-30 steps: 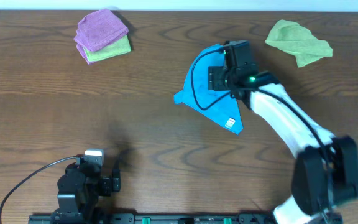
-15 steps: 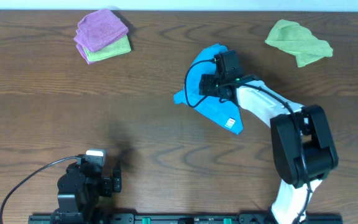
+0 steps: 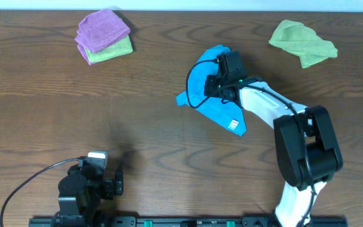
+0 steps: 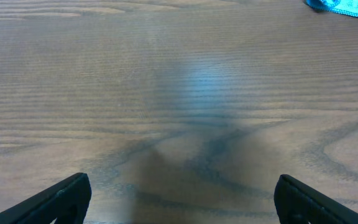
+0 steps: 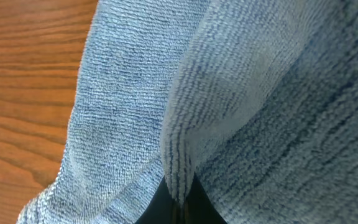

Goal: Fold the cloth
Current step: 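Lower the blue cloth onto the table center and spread it with the right gripper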

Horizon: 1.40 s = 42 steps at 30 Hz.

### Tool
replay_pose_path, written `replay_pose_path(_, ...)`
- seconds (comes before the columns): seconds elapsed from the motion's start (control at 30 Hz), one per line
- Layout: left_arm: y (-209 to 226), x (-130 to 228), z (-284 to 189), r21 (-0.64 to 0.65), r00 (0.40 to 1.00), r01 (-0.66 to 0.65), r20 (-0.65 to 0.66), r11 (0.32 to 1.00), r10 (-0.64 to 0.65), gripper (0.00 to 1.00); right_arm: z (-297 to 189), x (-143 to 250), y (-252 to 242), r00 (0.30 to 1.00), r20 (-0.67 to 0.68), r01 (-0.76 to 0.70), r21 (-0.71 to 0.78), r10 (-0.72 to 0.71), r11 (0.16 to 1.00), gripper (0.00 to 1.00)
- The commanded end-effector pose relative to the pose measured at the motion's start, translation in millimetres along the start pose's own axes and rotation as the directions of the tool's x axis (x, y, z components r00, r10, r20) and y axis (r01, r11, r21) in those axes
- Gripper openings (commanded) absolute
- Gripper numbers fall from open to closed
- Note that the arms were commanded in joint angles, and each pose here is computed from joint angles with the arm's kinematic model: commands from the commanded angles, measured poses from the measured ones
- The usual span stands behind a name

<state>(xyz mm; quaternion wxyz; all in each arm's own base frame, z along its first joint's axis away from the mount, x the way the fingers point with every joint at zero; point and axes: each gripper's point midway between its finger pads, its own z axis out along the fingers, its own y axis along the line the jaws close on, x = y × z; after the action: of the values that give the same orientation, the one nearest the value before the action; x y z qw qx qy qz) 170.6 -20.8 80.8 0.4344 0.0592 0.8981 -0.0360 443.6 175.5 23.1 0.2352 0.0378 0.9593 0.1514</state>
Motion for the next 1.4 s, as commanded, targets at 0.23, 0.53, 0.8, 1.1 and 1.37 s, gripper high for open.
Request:
replay_pose_path(0.23, -6.4, 8.0, 1.6, 0.035, 0.999, 0.049, -0.027, 0.998, -0.048, 0.96, -94.6, -80.2, -20.6, 0.93, 0.295, 0.14, 0.271, -0.22, 0.952, 0.01)
replay_pose_path(0.53, -6.3, 8.0, 1.6, 0.034, 0.998, 0.06, -0.027, 0.998, -0.059, 0.96, -114.5, -93.3, -94.4, 0.932, 0.286, 0.051, 0.503, -0.222, 0.862, 0.02)
replay_pose_path(0.8, -6.3, 8.0, 1.6, 0.034, 0.997, 0.067, -0.028, 0.997, -0.066, 0.95, -137.0, -97.2, -166.9, 0.947, 0.293, -0.08, 0.609, -0.13, 0.789, 0.66)
replay_pose_path(1.1, -6.2, 7.1, 1.6, 0.034, 0.998, 0.066, -0.024, 0.997, -0.065, 0.95, -119.8, -43.6, -148.9, 0.996, 0.074, 0.002, 0.465, -0.042, 0.885, 0.92)
replay_pose_path(1.37, -6.2, 7.2, 1.6, 0.034, 0.998, 0.066, -0.024, 0.997, -0.065, 0.95, -98.0, 19.7, -77.9, 0.987, -0.158, 0.057, 0.237, -0.019, 0.97, 0.85)
